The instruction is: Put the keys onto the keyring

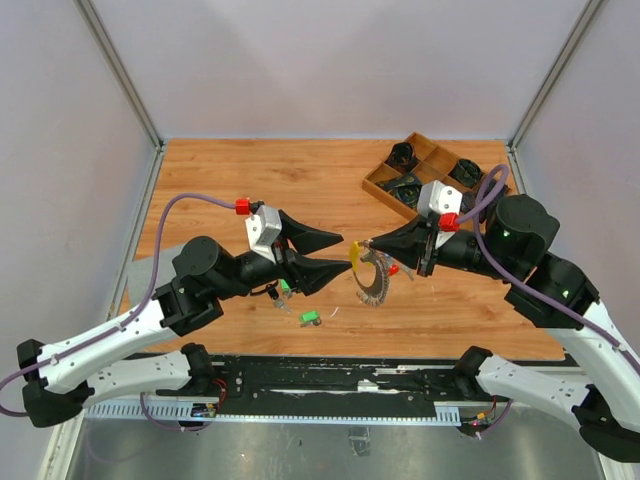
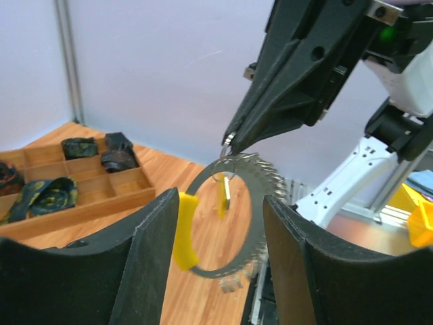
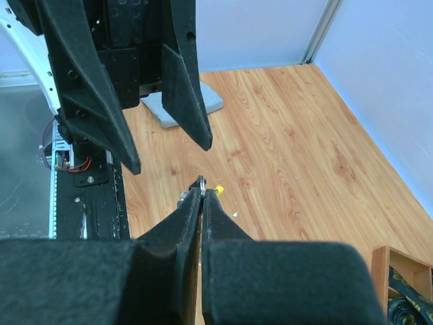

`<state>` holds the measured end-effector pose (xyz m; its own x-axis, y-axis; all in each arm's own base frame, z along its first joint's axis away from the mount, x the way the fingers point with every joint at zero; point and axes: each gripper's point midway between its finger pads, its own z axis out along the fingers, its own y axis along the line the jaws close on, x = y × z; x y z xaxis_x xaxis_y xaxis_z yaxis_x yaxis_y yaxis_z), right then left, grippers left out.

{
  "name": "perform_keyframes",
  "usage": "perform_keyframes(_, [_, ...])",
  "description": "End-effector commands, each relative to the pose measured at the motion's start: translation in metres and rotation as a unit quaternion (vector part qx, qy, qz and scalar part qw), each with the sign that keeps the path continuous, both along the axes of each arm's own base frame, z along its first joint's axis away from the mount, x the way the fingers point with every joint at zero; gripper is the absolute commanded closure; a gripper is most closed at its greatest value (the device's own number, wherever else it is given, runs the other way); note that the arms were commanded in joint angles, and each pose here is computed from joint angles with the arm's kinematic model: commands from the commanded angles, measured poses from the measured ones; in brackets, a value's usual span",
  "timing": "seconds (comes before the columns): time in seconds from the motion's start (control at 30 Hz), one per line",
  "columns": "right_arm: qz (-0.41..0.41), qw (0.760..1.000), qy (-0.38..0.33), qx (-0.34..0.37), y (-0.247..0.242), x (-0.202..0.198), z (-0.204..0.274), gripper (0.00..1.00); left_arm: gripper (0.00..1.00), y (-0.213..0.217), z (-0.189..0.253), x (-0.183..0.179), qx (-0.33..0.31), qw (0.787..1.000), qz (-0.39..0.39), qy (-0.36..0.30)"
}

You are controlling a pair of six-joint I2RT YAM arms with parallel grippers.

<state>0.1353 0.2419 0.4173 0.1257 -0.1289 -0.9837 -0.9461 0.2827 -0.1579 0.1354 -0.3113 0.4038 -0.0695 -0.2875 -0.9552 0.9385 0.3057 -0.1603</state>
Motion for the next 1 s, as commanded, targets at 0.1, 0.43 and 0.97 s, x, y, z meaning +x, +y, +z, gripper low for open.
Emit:
perform_keyframes(0.1, [-0.028,0.999,0.004,0.039,-0.001,0.007,0.022,0.99,0.39,-0.01,0.021,-0.019,-0.048,0.997,-0.058,-0.004])
perform_keyframes(0.43, [-0.072,0.996,0.025,0.051,-0.003,0.022,0.025,0.99,0.33,-0.01,0.007,0.002,-0.028,1.0,-0.005,0.011])
perform_keyframes(0.97, [-0.051,0.995,0.033,0.082,0.003,0.015,0.043,0.99,0.3,-0.037,-0.042,0.022,0.026,1.0,0.009,0.012])
